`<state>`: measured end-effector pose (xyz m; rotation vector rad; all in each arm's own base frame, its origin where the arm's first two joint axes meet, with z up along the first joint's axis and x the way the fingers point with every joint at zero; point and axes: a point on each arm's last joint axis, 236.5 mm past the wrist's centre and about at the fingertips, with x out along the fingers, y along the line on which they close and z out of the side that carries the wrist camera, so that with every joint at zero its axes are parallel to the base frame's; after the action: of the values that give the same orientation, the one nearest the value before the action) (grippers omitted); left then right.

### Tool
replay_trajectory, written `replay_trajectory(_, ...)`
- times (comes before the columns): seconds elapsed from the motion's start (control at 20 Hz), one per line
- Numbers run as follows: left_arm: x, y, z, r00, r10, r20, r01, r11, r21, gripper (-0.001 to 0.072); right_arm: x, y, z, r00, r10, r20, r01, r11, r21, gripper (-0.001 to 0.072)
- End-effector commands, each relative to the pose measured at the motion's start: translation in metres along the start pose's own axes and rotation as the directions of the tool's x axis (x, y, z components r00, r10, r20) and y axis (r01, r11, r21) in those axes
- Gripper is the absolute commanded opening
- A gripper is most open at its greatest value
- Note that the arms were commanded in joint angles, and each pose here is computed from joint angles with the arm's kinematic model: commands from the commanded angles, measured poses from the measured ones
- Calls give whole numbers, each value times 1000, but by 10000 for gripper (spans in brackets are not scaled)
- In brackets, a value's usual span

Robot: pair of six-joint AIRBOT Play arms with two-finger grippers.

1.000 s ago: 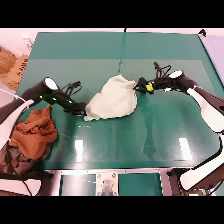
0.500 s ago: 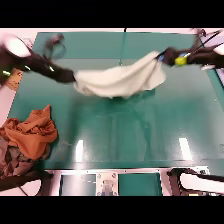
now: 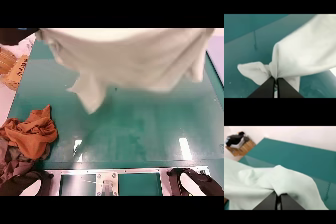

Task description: Fold the shirts.

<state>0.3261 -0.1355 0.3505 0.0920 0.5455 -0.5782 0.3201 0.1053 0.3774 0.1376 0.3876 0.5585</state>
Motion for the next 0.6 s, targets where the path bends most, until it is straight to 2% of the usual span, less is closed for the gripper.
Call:
replay_trajectory(0.0, 25, 13, -31, 994, 10, -105, -12, 1000, -20, 24, 11, -10, -60, 986, 6, -170, 13, 994, 110, 20)
replay_trajectory(0.1, 78, 24, -80, 969, -45, -244, 27, 997, -76, 24, 48, -34, -113, 967, 24, -253, 35, 973, 227, 20)
replay_trajectory(0.25, 151, 16, -162, 891, -218, -399, 152, 970, -189, 25, 111, -76, -203, 936, 20, -352, 118, 924, 365, 21)
replay_trajectory(0.35, 199, 13, -208, 849, -313, -426, 197, 935, -294, 25, 153, -102, -259, 901, 14, -433, 178, 899, 400, 21)
replay_trajectory(0.5, 251, 5, -265, 778, -434, -454, 196, 855, -481, 26, 204, -140, -317, 853, 40, -520, 263, 828, 495, 21)
replay_trajectory(0.55, 261, 4, -277, 758, -462, -461, 192, 833, -519, 107, 216, -150, -324, 846, 57, -531, 274, 807, 524, 23)
